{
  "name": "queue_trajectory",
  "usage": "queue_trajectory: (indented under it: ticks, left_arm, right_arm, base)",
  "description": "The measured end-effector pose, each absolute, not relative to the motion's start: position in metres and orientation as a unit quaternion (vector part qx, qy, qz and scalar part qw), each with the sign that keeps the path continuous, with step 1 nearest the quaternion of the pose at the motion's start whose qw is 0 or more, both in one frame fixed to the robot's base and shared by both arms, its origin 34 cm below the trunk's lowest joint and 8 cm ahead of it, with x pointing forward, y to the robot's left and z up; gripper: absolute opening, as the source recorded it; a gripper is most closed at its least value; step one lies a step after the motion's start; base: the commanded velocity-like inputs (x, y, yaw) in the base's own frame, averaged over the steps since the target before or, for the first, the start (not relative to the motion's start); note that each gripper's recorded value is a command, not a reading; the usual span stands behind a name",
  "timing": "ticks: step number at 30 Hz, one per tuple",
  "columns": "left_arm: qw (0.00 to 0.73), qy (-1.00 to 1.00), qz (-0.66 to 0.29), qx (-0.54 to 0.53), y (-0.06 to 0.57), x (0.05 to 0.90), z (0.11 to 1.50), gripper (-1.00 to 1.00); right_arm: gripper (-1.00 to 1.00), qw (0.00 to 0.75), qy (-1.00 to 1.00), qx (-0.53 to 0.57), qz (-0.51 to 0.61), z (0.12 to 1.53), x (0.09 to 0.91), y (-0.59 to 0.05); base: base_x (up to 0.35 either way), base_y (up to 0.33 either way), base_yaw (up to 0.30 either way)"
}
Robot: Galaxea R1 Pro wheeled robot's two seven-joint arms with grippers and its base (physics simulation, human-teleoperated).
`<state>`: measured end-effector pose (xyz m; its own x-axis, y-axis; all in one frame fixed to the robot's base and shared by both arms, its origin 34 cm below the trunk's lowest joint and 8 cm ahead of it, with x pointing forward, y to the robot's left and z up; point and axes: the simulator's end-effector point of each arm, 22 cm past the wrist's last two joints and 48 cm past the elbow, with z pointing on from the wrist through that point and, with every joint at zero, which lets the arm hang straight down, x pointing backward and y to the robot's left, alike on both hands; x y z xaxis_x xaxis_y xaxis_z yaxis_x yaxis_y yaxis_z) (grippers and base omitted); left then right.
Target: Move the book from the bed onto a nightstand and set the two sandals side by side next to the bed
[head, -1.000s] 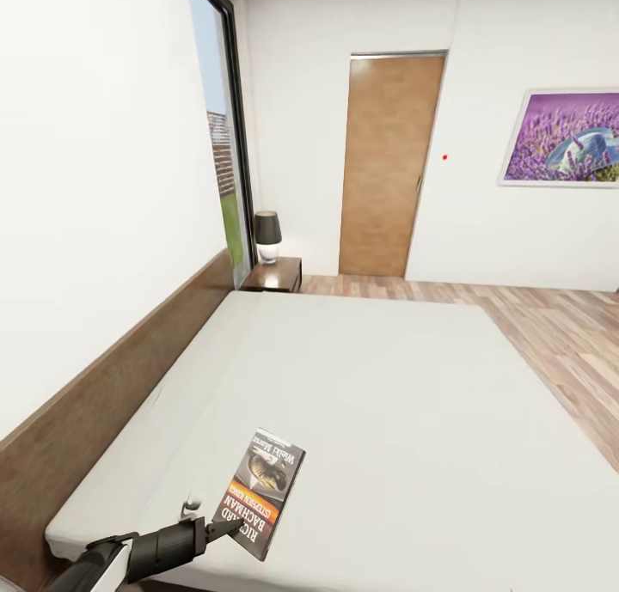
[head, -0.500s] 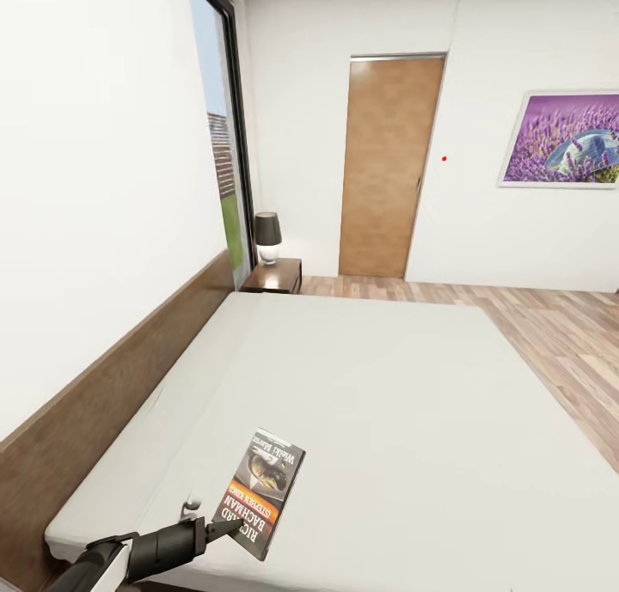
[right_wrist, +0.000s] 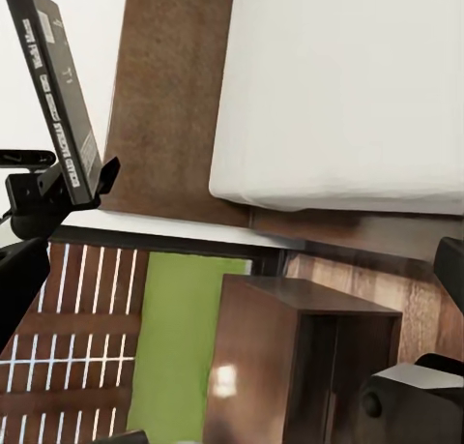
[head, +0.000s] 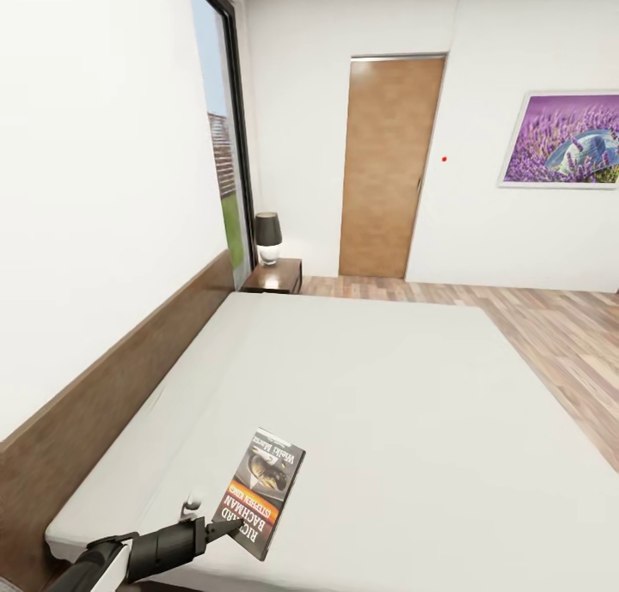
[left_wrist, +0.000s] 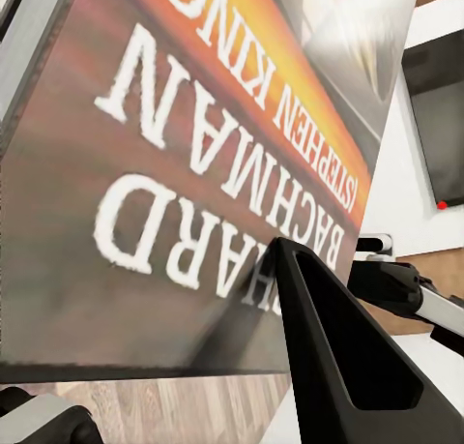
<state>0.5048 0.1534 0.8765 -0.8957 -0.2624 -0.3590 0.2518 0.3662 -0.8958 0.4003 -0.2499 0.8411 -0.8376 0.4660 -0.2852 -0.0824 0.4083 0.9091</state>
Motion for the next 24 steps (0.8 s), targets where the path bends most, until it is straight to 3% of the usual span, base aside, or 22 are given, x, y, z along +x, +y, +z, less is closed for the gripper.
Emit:
queue_trajectory:
  ticks: [24]
  left_arm:
    - [0.228,0.794,-0.563,-0.003,0.1533,0.5048,0.8765,-1.00]
  right_arm:
    - [1.00,0.257,0.802,0.123,0.524,0.8376,0.4003,-0.2507]
  base:
    - [0.000,0.000,0.243]
